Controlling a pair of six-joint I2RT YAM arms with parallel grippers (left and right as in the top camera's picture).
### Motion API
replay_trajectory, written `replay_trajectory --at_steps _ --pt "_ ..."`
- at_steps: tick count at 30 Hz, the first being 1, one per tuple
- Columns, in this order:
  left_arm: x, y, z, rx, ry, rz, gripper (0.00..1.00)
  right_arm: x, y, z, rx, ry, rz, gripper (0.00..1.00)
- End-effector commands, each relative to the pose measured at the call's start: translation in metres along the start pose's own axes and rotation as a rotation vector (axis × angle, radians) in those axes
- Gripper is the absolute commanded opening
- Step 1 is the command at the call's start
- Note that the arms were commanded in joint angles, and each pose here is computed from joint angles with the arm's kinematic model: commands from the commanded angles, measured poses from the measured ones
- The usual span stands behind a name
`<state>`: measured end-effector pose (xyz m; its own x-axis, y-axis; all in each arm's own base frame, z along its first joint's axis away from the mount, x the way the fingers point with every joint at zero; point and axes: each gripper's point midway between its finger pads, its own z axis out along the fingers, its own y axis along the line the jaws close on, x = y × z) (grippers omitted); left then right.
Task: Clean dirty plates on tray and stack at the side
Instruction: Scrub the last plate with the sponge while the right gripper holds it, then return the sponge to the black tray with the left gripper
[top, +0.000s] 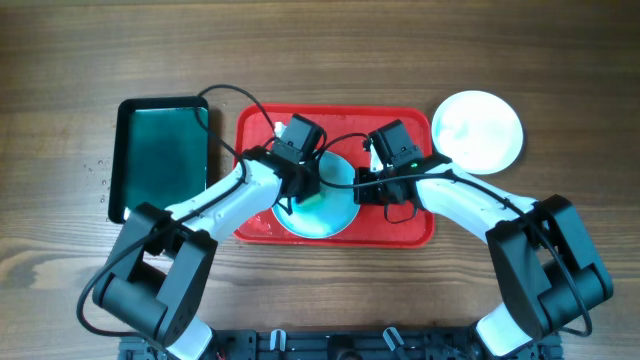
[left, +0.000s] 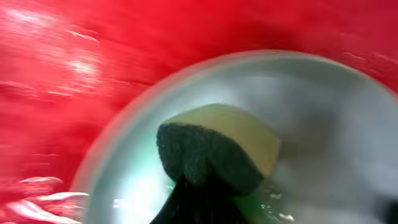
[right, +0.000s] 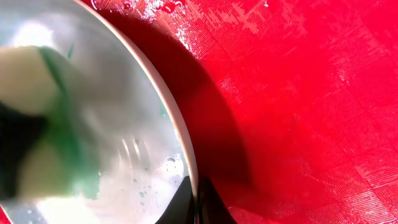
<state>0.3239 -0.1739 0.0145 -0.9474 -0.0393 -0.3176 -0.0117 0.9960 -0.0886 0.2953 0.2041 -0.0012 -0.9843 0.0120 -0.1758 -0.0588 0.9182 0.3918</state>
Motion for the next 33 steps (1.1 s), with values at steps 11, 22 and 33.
replay_trajectory --at_steps 11,22,33 --pt "-0.058 0.081 -0.12 -0.291 -0.422 -0.202 0.04 0.009 -0.016 0.005 0.061 0.032 0.024 0.04" --pt "-0.045 0.165 -0.167 -0.007 -0.312 -0.601 0.04 -0.059 0.018 -0.122 0.254 -0.307 -0.225 0.04" --pt "-0.03 0.223 -0.166 0.005 -0.264 -0.836 0.04 -0.08 0.063 -0.229 0.939 -0.641 -0.795 0.04"
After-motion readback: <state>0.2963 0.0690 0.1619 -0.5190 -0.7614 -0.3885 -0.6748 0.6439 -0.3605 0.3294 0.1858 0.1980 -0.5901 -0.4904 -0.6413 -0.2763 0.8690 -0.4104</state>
